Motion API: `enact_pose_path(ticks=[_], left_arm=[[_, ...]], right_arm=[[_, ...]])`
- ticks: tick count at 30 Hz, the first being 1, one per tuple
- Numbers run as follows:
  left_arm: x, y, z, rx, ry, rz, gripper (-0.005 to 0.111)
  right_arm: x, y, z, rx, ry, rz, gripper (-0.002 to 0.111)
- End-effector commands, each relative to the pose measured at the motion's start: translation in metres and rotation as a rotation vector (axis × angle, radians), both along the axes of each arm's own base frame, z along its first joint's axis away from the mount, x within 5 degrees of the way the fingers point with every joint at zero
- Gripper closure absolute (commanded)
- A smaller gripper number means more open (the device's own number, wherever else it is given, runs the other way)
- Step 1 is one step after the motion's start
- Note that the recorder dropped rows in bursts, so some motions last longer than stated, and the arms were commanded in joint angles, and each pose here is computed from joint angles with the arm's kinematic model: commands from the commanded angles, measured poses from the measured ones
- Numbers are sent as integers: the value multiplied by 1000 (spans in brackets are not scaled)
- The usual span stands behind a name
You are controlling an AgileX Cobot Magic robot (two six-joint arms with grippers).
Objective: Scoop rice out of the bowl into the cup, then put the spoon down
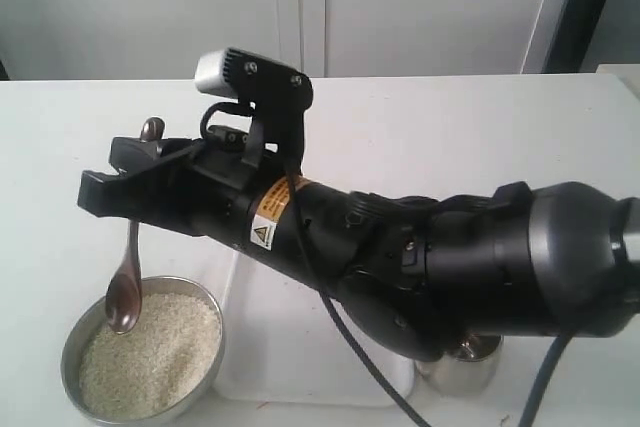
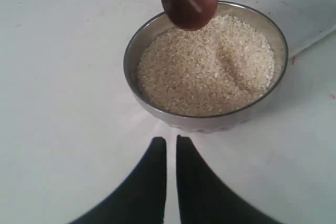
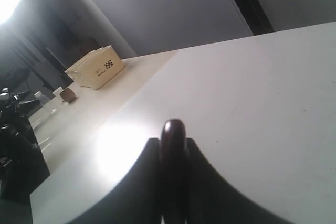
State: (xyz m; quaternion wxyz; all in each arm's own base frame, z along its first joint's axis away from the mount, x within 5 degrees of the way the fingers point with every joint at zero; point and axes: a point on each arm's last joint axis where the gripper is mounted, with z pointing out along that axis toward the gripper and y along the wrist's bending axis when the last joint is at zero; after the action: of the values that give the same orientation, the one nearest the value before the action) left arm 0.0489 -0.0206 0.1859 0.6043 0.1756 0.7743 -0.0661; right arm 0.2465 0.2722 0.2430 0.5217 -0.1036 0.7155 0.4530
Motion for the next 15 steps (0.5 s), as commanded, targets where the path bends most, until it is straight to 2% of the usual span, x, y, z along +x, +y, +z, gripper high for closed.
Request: enact_pose_path(ticks=[1, 15], left_arm=[[0, 0, -2, -3, 6, -7, 92], [0, 0, -2, -3, 6, -7, 92]], right_arm=[[-2, -2, -1, -15, -51, 3, 108], [4, 3, -24, -136, -137, 8, 108]])
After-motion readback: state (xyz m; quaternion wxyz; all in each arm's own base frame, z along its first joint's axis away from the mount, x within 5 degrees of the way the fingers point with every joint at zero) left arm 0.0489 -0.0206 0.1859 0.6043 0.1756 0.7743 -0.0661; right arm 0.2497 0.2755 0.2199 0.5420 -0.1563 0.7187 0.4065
